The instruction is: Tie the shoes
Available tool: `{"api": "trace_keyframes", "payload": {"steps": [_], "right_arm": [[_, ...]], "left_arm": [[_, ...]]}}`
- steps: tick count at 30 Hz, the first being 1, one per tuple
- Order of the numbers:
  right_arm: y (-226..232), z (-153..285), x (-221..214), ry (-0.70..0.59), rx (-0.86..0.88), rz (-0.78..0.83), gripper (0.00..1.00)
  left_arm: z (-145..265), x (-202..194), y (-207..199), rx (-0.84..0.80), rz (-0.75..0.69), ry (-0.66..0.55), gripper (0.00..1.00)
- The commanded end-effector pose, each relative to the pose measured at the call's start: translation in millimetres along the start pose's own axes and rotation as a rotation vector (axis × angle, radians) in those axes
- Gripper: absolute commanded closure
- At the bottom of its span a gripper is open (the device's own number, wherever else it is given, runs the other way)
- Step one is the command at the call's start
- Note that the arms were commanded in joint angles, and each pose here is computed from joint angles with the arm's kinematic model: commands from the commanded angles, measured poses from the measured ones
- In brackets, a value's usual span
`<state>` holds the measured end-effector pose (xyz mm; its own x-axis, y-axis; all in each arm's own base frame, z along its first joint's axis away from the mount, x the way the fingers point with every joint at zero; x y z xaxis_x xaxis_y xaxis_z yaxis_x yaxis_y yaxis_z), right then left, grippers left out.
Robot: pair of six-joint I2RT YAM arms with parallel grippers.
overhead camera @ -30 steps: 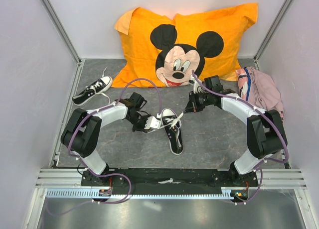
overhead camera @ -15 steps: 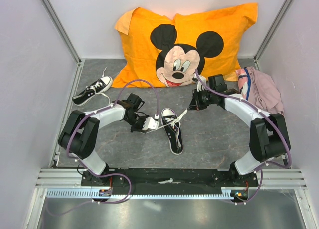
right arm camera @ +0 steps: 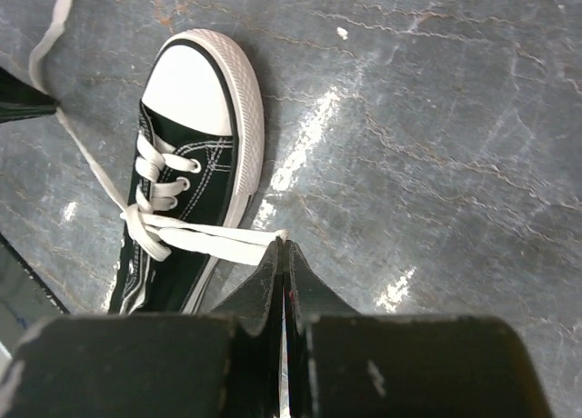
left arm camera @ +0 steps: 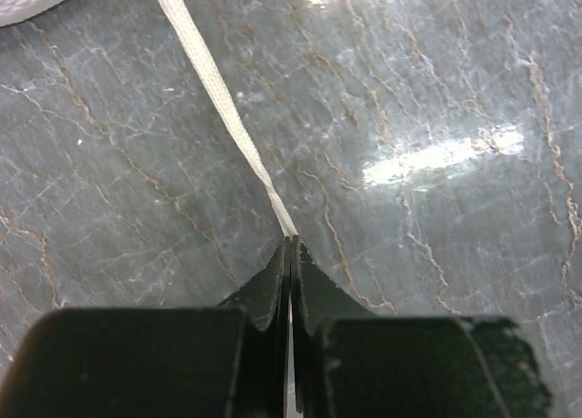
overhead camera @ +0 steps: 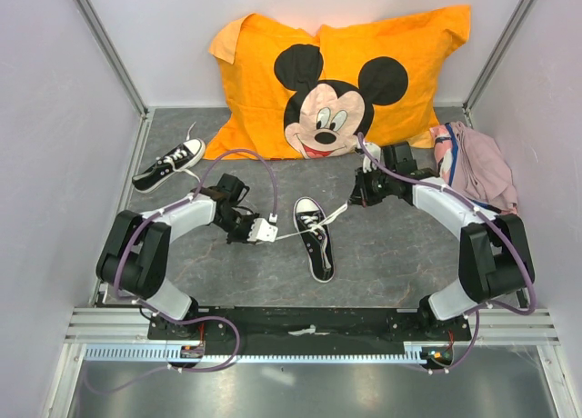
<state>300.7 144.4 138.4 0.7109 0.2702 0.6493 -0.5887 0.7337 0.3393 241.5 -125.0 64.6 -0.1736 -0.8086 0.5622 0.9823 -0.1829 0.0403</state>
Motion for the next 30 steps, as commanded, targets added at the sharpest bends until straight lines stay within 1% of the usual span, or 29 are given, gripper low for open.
{"api": "trace_keyframes", "payload": {"steps": [1,6,11,13,15,17,18,19,22,25,30], "right_arm": [[-7.5,13.2,6.0,-0.062,-0.094,0.076,1.0],[-9.8,19.6,-2.5,-0.058,-0.144,0.1,1.0],[-15.3,27.3,0.3,-0.076,-0.216,0.122,1.0],[-13.9,28.9,4.2,-0.095,-0.213,0.125,1.0],[-6.9,26.7,6.6,-0.107,-0.157,0.111,1.0],[-1.7,23.2,11.2,-0.117,-0.116,0.104,1.0],[2.5,21.8,12.6,-0.118,-0.083,0.102,1.0],[5.5,18.8,14.3,-0.116,-0.065,0.107,1.0],[15.5,14.0,16.7,-0.115,0.004,0.116,1.0],[23.6,10.8,19.5,-0.113,0.051,0.128,1.0],[33.2,10.5,29.4,-0.146,0.077,0.167,1.0]], "left_arm": [[1.5,-8.9,-18.8,-0.035,-0.025,0.033,0.98],[2.1,-11.2,-24.8,-0.021,-0.035,0.042,0.99],[2.0,-13.0,-23.4,-0.004,-0.036,0.053,0.98],[2.7,-12.8,-21.8,0.007,-0.029,0.053,0.99],[5.5,-7.1,-19.3,0.02,-0.02,0.025,0.98],[13.3,4.0,-16.3,0.056,-0.018,-0.022,0.91],[18.8,9.5,-13.3,0.079,-0.023,-0.039,0.86],[22.5,13.7,-12.7,0.092,-0.024,-0.054,0.76],[38.1,25.6,-10.6,0.146,-0.042,-0.092,0.62],[46.3,28.5,-11.9,0.158,-0.063,-0.098,0.53],[40.0,16.2,-5.5,0.145,-0.07,-0.056,0.48]]}}
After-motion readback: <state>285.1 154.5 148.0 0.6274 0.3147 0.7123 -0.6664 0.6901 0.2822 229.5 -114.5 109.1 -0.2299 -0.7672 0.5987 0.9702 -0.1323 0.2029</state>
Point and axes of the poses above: each gripper's point midway between its finger pads, its own z axis back along the fingers, its own y axis along the line the jaws close on, x = y × z, the point moved 6 cm from there along z, back along the fingers, and after that the axes turned 6 degrees about z, right-handed, at the moved point
